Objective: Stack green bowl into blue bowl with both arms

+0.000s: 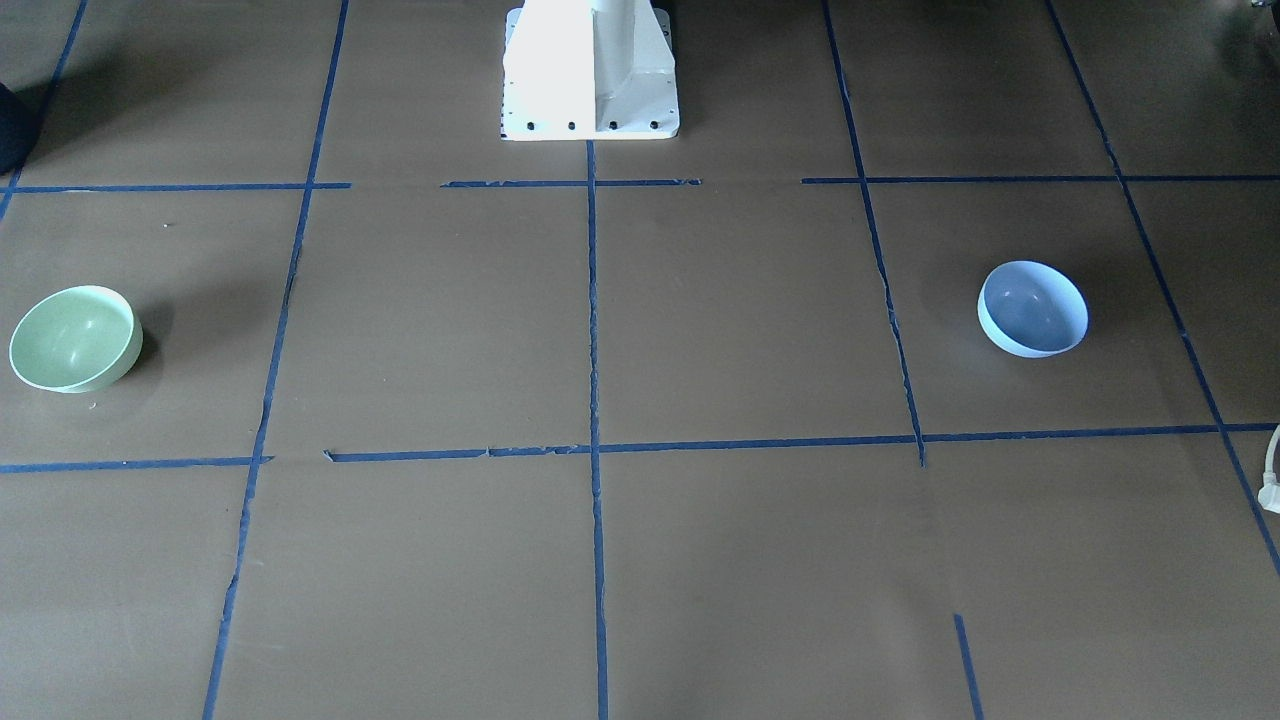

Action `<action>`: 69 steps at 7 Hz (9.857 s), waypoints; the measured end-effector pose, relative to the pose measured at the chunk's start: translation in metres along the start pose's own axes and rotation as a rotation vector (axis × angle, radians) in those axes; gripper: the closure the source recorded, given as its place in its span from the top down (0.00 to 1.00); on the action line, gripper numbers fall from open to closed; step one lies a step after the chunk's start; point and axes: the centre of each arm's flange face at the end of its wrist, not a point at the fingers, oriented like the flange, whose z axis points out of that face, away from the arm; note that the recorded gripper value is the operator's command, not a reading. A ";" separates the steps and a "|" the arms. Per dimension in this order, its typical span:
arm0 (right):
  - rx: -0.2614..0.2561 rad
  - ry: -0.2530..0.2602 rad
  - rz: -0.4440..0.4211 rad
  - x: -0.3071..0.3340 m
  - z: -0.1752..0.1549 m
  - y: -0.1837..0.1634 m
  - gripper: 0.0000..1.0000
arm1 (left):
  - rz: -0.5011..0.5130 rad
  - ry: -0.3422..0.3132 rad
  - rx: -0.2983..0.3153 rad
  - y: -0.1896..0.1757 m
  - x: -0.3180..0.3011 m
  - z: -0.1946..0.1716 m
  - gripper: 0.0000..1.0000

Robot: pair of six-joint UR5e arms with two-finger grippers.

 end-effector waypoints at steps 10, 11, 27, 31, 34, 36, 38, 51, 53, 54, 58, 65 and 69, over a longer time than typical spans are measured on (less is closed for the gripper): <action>0.010 -0.007 0.001 -0.003 -0.002 -0.003 1.00 | 0.008 -0.002 0.007 -0.002 0.002 -0.001 1.00; 0.010 -0.007 0.001 -0.003 -0.002 -0.003 1.00 | 0.010 -0.002 0.008 -0.002 0.002 -0.002 1.00; 0.057 -0.007 -0.058 -0.031 -0.023 -0.030 1.00 | -0.129 0.123 0.108 -0.001 0.216 0.154 0.59; 0.063 -0.006 -0.064 -0.033 -0.025 -0.032 1.00 | -0.122 0.120 0.096 0.001 0.221 0.161 0.05; 0.065 -0.006 -0.067 -0.034 -0.026 -0.033 1.00 | -0.141 0.157 0.097 0.001 0.243 0.143 0.00; 0.063 -0.008 -0.063 -0.034 -0.027 -0.033 1.00 | -0.201 0.203 0.078 -0.013 0.292 0.109 0.00; 0.060 -0.009 -0.058 -0.032 -0.025 -0.031 1.00 | -0.309 0.238 0.060 -0.055 0.398 0.062 0.00; 0.049 -0.024 0.028 -0.029 -0.020 -0.026 1.00 | -0.436 0.179 0.129 0.016 0.771 0.142 1.00; 0.047 -0.030 0.030 -0.030 -0.019 -0.026 1.00 | -0.443 0.184 0.148 0.001 0.758 0.122 1.00; 0.045 -0.032 0.040 -0.037 -0.016 -0.027 1.00 | -0.441 0.176 0.140 -0.010 0.744 0.092 1.00; 0.092 -0.061 0.110 -0.106 0.063 0.010 1.00 | -0.347 0.112 0.123 -0.004 0.666 -0.027 1.00; 0.073 -0.020 0.156 -0.144 0.185 0.026 0.00 | -0.288 0.095 0.140 0.001 0.594 -0.054 1.00; 0.069 -0.167 0.143 -0.170 0.137 0.005 0.00 | -0.272 0.064 0.138 -0.001 0.575 -0.047 1.00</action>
